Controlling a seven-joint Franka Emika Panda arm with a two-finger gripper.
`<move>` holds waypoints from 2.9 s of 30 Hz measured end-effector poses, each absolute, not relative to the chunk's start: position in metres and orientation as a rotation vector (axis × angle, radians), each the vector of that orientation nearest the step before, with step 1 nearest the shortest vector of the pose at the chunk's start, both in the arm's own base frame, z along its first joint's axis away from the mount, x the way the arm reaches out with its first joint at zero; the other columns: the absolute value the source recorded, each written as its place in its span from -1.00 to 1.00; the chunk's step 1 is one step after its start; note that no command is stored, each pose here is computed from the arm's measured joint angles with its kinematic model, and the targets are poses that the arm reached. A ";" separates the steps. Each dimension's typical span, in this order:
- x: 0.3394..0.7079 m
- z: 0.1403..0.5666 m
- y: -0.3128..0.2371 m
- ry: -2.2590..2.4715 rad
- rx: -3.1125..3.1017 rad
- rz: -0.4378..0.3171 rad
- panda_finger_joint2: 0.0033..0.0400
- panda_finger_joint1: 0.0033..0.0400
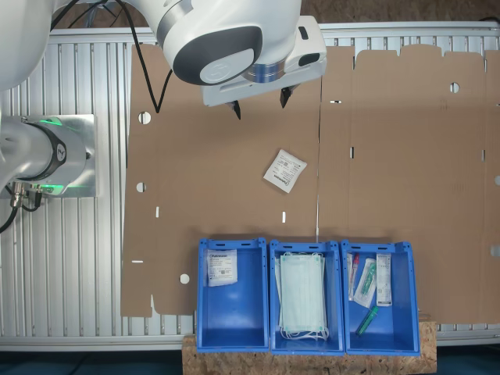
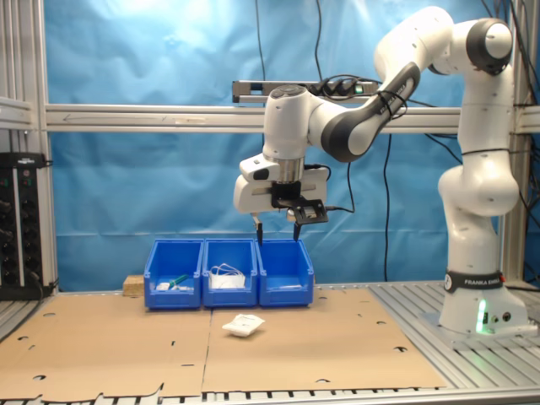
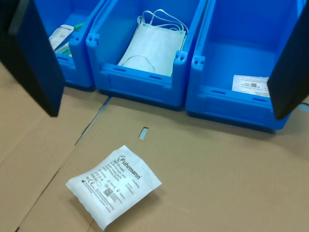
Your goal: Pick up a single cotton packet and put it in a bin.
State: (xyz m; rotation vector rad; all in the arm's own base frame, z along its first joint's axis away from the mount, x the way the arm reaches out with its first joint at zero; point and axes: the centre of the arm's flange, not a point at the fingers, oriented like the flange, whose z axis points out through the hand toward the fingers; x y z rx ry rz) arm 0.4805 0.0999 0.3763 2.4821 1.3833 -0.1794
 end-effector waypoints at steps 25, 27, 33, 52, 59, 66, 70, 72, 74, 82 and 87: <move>0.480 0.376 0.100 1.383 2.482 -0.179 1.00 1.00; 0.480 0.376 0.100 1.383 2.482 -0.179 1.00 1.00; 0.480 0.376 0.100 1.383 2.482 -0.179 1.00 1.00; 0.480 0.376 0.100 1.383 2.482 -0.179 1.00 1.00; 0.481 0.376 0.100 1.383 2.483 -0.179 1.00 1.00; 0.483 0.378 0.093 1.363 2.498 -0.177 1.00 1.00; 0.487 0.381 0.086 1.338 2.523 -0.165 1.00 1.00; 0.492 0.385 0.080 1.316 2.543 -0.154 1.00 1.00; 0.498 0.388 0.073 1.294 2.561 -0.142 1.00 1.00; 0.527 0.381 0.045 1.216 2.637 -0.085 1.00 1.00; 0.539 0.358 0.033 1.199 2.667 -0.084 1.00 1.00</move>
